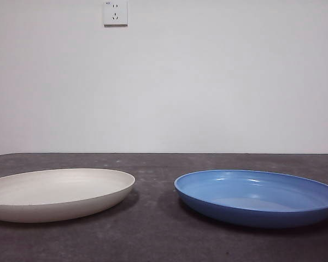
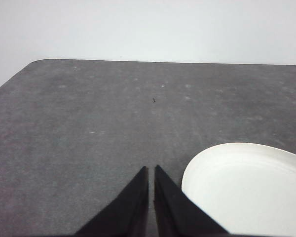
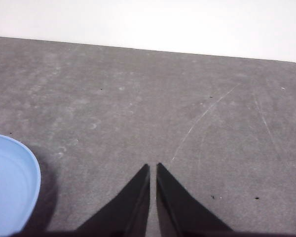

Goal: Pick up the white plate, put it on the blue plate, put it on desk

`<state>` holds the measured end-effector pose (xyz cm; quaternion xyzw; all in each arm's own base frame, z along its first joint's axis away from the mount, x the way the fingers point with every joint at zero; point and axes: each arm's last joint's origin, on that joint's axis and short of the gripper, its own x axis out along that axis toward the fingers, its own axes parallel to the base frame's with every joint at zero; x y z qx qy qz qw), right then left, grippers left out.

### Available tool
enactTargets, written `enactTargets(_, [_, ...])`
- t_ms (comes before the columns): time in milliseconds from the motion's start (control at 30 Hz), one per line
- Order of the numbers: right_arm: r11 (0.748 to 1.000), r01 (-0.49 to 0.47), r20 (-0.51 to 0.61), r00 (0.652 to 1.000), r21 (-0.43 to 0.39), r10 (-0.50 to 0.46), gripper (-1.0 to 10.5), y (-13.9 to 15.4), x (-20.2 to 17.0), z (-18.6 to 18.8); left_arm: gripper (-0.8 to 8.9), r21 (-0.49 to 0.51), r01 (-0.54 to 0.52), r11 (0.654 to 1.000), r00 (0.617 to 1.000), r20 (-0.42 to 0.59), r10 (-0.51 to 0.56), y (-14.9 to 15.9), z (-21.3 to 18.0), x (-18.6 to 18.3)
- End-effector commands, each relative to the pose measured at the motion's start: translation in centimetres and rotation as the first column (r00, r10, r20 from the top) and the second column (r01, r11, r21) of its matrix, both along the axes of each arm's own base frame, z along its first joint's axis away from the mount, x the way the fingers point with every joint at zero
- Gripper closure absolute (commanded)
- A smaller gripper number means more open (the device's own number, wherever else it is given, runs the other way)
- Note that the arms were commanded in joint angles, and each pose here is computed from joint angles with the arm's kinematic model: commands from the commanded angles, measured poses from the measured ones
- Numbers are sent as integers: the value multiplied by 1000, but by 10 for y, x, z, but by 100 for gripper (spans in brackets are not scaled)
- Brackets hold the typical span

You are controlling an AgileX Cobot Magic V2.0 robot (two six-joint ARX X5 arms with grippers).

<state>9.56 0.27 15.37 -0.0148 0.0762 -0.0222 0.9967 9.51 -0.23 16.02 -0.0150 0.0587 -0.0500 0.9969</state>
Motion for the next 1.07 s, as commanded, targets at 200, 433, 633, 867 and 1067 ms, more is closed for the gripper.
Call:
enactTargets(200, [988, 1, 11, 1000, 157, -3, 929, 1, 0, -1, 798, -83, -6, 997, 1000, -18, 5, 0, -6, 1])
enactTargets(433, [933, -78, 27, 997, 352, 73, 935, 4, -1, 5, 797, -179, 5, 984, 1000, 21, -1, -1, 16, -2])
enactTargets(633, [895, -116, 78, 993, 430, 91, 936, 6, -5, 28, 797, -231, 54, 971, 999, 16, -52, -7, 40, 1])
enactTargets(867, [880, -121, 14, 992, 460, 129, 936, 9, -7, 75, 797, -243, 161, 957, 986, 73, -148, -16, 98, 6])
enactTargets(1067, [871, -190, -47, 971, 454, 236, 936, 13, -3, 120, 797, -196, 251, 948, 967, 83, -239, -22, 153, 11])
